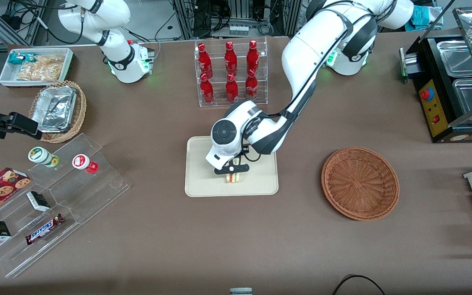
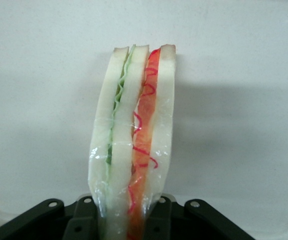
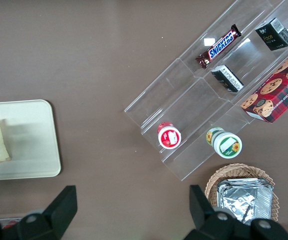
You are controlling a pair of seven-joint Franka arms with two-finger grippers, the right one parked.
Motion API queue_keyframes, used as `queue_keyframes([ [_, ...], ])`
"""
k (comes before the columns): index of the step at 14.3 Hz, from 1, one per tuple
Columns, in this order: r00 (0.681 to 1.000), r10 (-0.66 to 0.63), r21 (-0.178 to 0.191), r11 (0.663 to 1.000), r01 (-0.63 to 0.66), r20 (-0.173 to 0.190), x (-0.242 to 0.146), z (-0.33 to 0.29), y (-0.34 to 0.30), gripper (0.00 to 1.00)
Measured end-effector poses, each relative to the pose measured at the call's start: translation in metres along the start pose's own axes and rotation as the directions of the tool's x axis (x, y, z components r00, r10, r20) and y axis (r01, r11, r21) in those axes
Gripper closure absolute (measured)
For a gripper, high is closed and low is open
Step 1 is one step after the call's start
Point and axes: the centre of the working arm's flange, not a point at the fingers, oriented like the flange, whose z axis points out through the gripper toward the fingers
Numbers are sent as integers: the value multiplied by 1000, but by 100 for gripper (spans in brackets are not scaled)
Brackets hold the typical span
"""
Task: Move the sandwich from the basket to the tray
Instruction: 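Lower the sandwich onto the tray and open the left gripper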
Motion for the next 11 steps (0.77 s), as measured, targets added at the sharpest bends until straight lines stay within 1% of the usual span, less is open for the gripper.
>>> queue_keyframes([
  [3,1000,18,0,1000,-18,0,0,-1,0,70],
  [4,1000,20,2,1000,-20,2,0,-1,0,63],
  [6,1000,20,10,1000,-20,10,0,-11,0,46],
  [7,1000,20,12,1000,-20,11,0,-24,-1,35],
  [10,1000,5,35,999,-6,9,-1,-89,-18,6],
  [11,1000,-9,38,999,8,6,5,-113,-32,0],
])
